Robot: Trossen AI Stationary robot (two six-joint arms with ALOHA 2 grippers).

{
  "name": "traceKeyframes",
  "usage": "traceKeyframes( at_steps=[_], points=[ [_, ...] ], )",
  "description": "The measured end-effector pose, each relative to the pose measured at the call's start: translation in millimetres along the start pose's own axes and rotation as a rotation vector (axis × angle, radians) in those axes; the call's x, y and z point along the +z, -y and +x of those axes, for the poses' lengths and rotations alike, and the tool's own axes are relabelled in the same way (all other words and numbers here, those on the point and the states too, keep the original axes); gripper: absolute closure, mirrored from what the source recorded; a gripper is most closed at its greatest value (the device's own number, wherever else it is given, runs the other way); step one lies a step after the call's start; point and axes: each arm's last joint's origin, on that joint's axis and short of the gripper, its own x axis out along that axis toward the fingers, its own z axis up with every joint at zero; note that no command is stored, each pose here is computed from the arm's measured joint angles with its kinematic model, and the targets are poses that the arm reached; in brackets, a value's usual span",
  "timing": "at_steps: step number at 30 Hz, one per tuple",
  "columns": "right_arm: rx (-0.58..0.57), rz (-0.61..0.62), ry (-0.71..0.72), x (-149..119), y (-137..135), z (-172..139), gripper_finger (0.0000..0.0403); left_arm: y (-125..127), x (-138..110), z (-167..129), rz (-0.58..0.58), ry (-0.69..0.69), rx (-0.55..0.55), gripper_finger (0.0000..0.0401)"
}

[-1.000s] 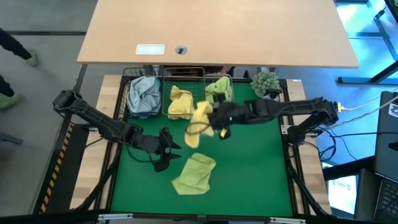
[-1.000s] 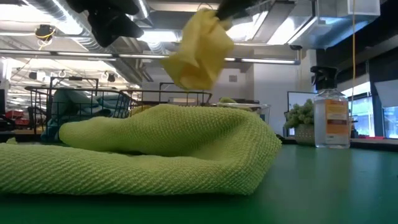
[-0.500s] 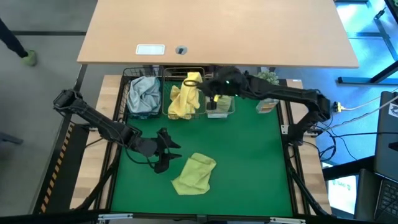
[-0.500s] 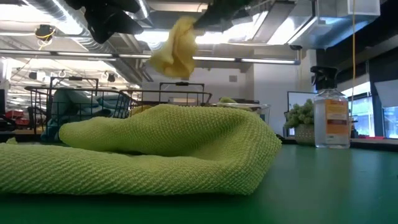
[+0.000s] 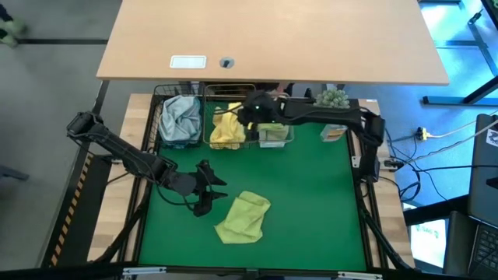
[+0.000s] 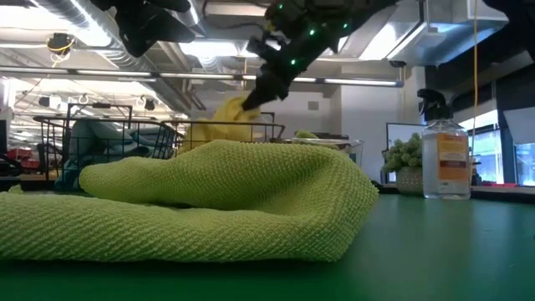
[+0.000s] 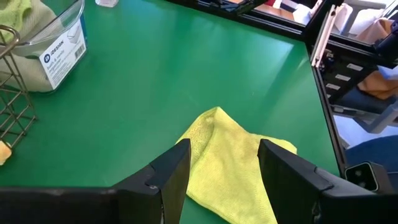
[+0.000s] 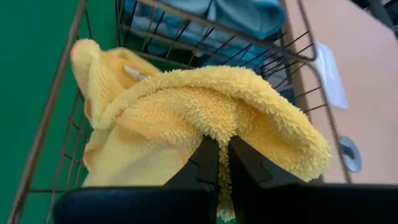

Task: Sort microfiber towel by color & place in baskets
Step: Put the yellow microfiber cloth into the gold wire basket

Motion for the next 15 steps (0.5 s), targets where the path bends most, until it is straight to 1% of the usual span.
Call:
traceKeyframes(
  at_steps=[3, 6, 15],
  points=[
    [0.003, -0.004, -0.032, -6.4, -4.0, 12.2, 0.0386, 0.1, 0.1, 0.0, -0.001, 0.002, -0.001, 0.0219],
    [-0.018, -0.006, -0.065, -10.2, -5.5, 17.9, 0.0386, 0.0, 0.2, 0.1, 0.004, 0.002, -0.001, 0.0219],
    [-0.022, -0.008, -0.075, -10.9, -5.6, 18.1, 0.0386, 0.0, 0.1, 0.1, 0.006, 0.001, -0.002, 0.0219]
  ],
)
